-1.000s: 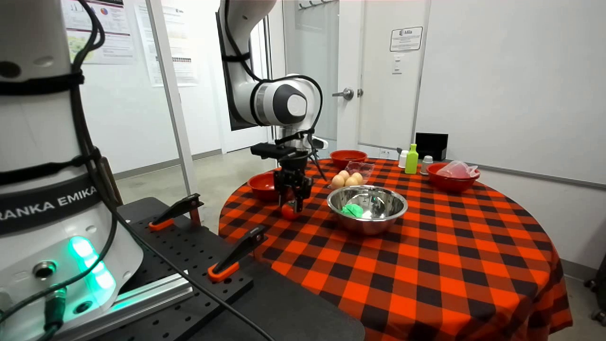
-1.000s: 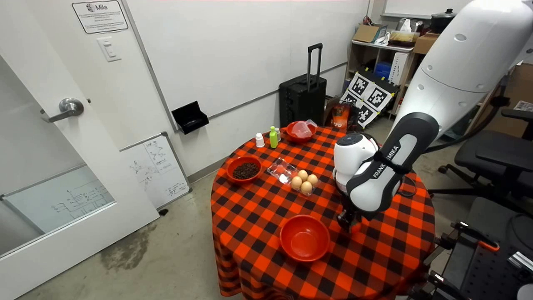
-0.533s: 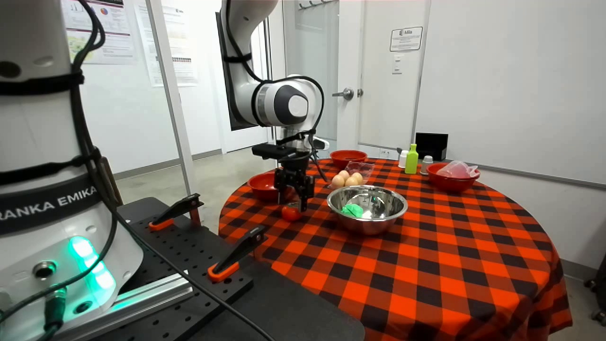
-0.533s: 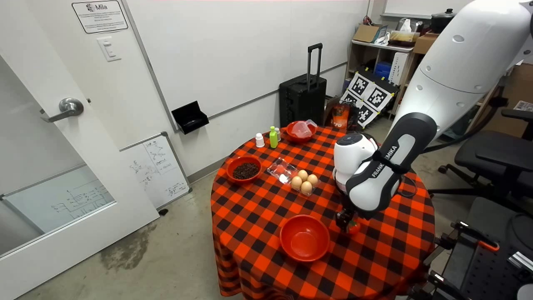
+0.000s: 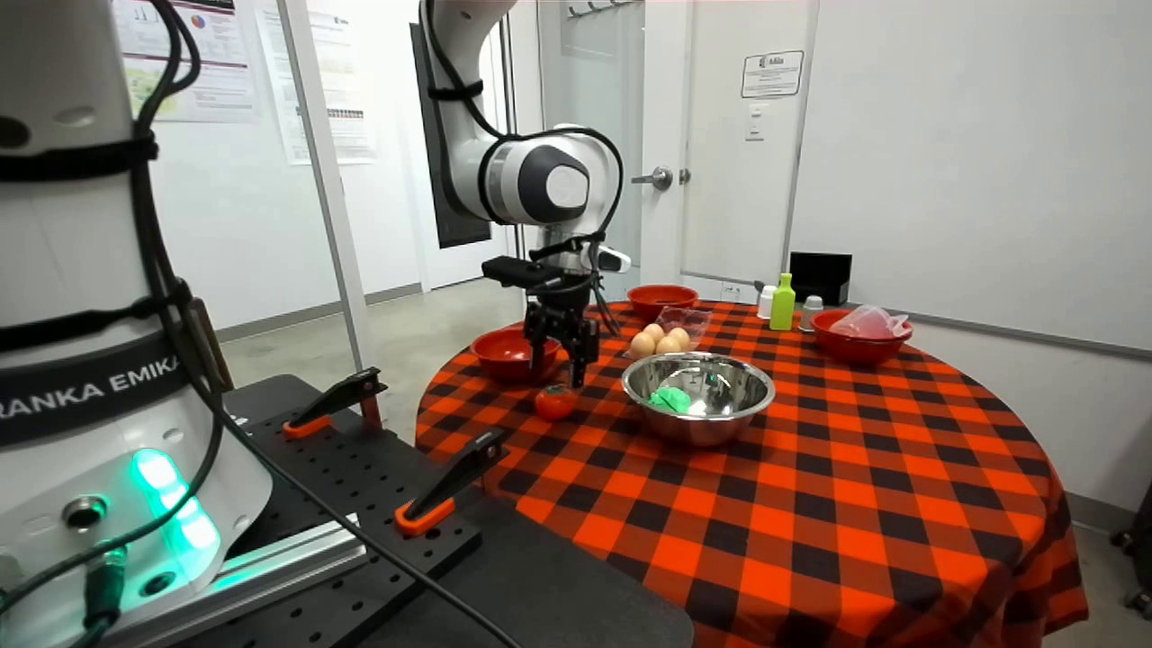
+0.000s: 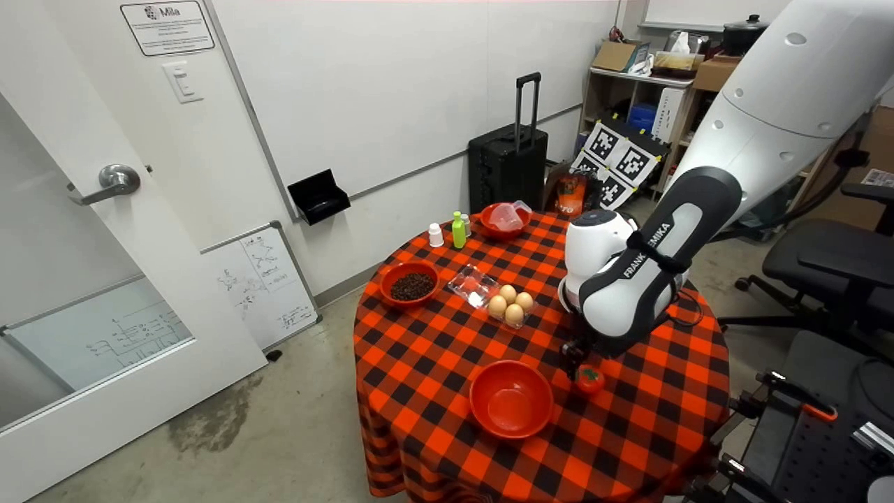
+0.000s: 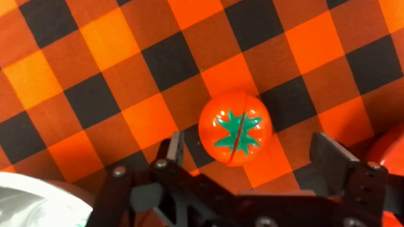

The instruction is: Put the tomato on the table

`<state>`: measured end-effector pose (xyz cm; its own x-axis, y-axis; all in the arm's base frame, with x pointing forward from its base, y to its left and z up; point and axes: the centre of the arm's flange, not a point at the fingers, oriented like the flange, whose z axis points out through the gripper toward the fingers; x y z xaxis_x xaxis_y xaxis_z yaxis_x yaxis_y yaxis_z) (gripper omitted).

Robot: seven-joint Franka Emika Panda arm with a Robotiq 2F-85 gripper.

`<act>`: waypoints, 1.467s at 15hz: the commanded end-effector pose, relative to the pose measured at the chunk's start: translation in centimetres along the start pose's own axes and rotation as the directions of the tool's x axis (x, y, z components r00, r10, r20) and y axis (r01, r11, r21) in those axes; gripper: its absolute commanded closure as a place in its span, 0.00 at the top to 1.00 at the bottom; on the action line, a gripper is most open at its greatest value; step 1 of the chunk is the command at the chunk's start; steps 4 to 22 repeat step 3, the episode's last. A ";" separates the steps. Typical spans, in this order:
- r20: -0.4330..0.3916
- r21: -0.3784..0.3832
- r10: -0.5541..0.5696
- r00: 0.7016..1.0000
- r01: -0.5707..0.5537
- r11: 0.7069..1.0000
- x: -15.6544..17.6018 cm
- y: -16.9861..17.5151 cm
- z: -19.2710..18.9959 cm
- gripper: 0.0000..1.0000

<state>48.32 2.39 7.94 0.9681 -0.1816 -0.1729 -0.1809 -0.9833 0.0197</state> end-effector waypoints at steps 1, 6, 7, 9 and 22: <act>-0.007 0.011 0.003 1.000 -0.003 1.000 -0.1 0.0 -0.7 1.00; -0.020 0.025 0.005 1.000 -0.004 1.000 -0.4 0.1 -1.9 1.00; -0.020 0.025 0.005 1.000 -0.004 1.000 -0.4 0.1 -1.9 1.00; -0.020 0.025 0.005 1.000 -0.004 1.000 -0.4 0.1 -1.9 1.00; -0.020 0.025 0.005 1.000 -0.004 1.000 -0.4 0.1 -1.9 1.00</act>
